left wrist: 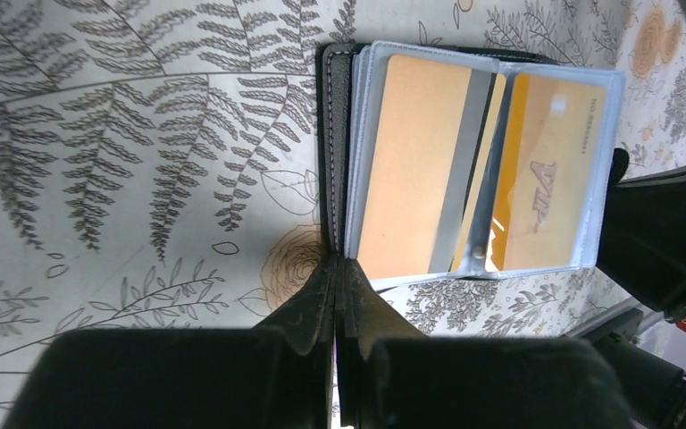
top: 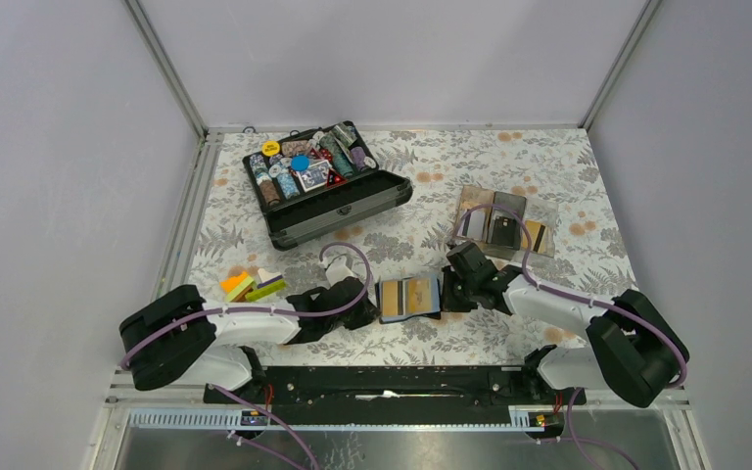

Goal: Put the credit cards into the card holder
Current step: Close the card holder at the center of the board.

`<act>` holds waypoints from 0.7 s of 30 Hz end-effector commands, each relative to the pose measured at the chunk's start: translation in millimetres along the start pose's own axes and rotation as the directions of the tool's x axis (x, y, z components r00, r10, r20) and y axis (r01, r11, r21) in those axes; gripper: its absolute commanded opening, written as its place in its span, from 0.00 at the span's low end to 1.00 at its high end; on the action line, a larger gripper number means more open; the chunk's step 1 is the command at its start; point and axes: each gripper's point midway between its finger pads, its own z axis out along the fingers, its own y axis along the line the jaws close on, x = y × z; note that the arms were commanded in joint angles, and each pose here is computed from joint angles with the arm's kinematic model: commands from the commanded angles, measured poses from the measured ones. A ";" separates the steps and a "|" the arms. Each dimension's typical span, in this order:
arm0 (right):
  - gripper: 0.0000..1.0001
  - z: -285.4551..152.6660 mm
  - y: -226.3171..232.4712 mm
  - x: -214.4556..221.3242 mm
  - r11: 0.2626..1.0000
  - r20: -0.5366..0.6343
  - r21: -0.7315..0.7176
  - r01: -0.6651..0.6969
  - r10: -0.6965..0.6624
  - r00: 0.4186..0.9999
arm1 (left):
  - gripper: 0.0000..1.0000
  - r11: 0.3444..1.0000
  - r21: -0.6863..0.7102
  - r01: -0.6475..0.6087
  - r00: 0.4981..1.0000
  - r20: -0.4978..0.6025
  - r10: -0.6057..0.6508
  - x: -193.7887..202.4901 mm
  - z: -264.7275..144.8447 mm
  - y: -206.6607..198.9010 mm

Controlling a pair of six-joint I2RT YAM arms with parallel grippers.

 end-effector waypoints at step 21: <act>0.55 -21.3 31.5 -0.7 0.970 0.087 -0.204 -0.129 0.149 0.985 | 0.00 0.999 0.029 -0.043 0.998 0.048 0.042 -10.8 -7.3 -7.5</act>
